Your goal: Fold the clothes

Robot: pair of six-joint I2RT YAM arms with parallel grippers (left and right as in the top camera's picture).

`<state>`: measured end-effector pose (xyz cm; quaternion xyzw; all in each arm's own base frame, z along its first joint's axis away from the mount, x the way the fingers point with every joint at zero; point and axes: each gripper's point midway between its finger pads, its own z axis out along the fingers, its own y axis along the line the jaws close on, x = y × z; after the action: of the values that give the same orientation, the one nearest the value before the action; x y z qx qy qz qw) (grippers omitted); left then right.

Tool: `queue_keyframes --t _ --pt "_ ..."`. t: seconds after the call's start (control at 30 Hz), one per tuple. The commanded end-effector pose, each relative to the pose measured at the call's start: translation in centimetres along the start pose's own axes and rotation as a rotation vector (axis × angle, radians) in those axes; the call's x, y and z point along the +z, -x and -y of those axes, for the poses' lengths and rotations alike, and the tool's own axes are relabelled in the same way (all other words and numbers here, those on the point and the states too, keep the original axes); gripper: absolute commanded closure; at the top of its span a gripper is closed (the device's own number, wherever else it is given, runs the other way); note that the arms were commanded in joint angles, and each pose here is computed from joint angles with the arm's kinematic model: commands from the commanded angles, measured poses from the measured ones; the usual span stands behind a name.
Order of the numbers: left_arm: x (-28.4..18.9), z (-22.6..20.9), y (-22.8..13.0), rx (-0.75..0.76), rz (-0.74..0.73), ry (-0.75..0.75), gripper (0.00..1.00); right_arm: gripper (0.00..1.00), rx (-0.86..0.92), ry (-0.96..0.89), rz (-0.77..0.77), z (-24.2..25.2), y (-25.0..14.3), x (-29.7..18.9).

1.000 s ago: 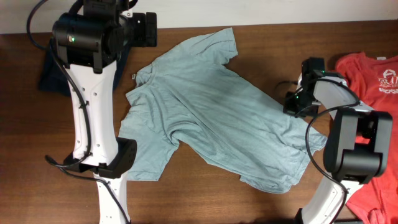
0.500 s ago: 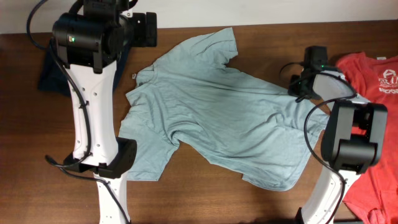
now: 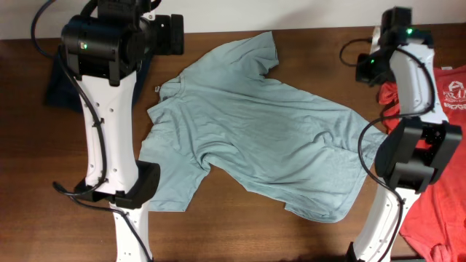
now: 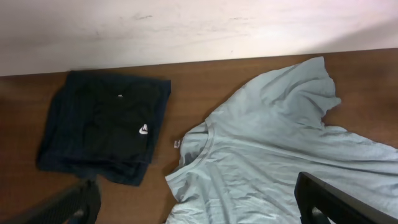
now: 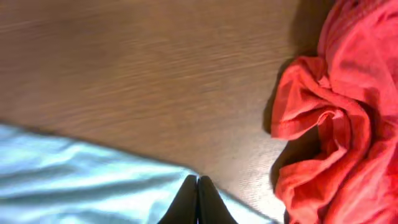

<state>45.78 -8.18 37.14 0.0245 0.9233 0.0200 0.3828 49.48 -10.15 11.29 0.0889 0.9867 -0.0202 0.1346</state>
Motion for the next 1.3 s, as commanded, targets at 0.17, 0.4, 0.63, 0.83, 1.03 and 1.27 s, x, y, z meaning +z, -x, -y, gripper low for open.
queue_keyframes --t 0.17,0.4,0.63,0.83,1.03,1.27 --pt "0.2 -0.1 -0.1 0.006 -0.004 0.011 0.01 0.96 -0.069 0.225 -0.082 -3.9 -2.3 -1.2" --pt "0.2 -0.1 -0.1 0.006 -0.004 0.011 0.01 0.96 -0.083 0.256 -0.111 -5.6 -3.0 -0.6" --pt "0.2 -0.1 -0.1 0.006 -0.004 0.011 0.01 0.87 -0.121 0.209 -0.096 -6.5 -2.6 -0.1" --pt "0.2 -0.1 -0.1 0.006 -0.004 0.011 0.01 0.86 -0.042 0.170 -0.189 -5.1 -4.7 -0.4" --pt "0.2 -0.1 -0.1 0.006 -0.004 0.011 0.01 0.88 -0.009 0.166 -0.323 -4.3 -7.8 -1.2" --pt "0.2 -0.1 -0.1 0.006 -0.004 0.011 0.01 0.96 0.031 0.158 -0.428 -4.2 -10.1 -2.1"
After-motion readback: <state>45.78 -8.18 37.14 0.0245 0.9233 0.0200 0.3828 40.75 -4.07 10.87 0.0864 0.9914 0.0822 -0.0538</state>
